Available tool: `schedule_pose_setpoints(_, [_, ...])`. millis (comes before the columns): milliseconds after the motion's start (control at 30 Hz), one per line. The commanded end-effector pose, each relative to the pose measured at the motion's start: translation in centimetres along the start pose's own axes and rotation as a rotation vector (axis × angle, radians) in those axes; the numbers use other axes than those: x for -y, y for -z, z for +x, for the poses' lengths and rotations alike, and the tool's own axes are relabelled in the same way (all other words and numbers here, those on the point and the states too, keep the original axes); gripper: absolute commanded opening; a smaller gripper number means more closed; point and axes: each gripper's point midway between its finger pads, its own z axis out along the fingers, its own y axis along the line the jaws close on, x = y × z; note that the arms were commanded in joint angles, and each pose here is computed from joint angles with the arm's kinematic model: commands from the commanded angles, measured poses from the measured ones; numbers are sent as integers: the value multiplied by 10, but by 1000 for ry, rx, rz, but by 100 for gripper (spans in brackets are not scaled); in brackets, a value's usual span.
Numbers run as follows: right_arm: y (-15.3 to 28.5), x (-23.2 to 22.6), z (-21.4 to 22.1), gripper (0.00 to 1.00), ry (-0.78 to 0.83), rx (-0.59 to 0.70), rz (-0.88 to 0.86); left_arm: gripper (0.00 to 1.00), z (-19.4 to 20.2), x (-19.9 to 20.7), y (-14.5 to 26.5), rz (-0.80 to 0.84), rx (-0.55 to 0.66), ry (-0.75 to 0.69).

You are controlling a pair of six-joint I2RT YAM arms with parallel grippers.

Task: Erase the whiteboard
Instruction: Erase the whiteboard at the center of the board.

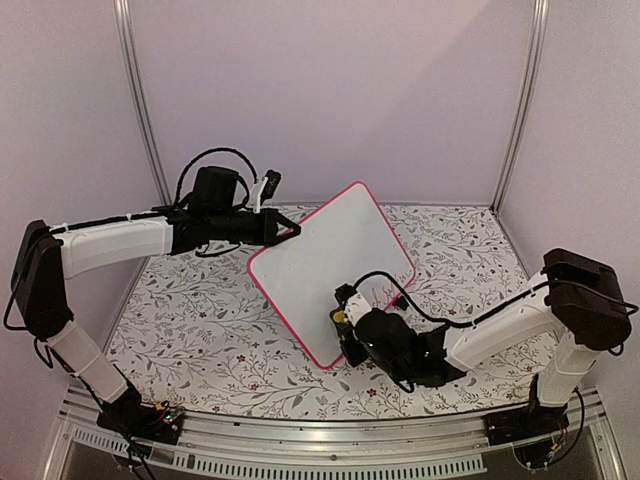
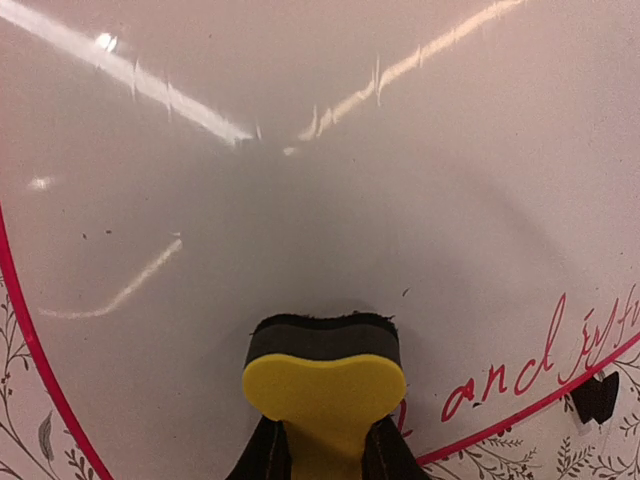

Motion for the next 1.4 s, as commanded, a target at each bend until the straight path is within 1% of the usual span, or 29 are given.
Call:
schedule_pose_setpoints(0, [4,17,39,14,-15,-100,30,0,45,-15,-13,-37,-132,-8])
schedule_pose_setpoints(133, [1,14,27,14,-20,-74,37,0,45,-15,-13,-39,-133,-8])
schedule_pose_setpoints(367, [-9,4,-30,14,1,38,36,0,45,-16,-13,-46,-131,-12])
schedule_pose_setpoints(500, [-12,6,-46,14,14,65,42,0,43,-15,-12,-44,-128,-13])
schedule_pose_setpoints(633, [-13,8,-36,14,32,43,42,0,42,-15,-11,-42,-127,-13])
schedule_pose_setpoints(867, [-9,21,25,14,4,-77,53,0,43,-14,-12,-37,-128,-12])
schedule_pose_setpoints(1000, [-3,29,39,14,-24,-103,62,0,43,-14,-11,-38,-127,-10])
schedule_pose_setpoints(1167, [-6,24,29,13,-32,-85,54,0,42,-13,-11,-38,-125,-12])
schedule_pose_setpoints(1367, [-12,11,-20,14,-24,10,37,0,43,-15,-11,-43,-125,-12])
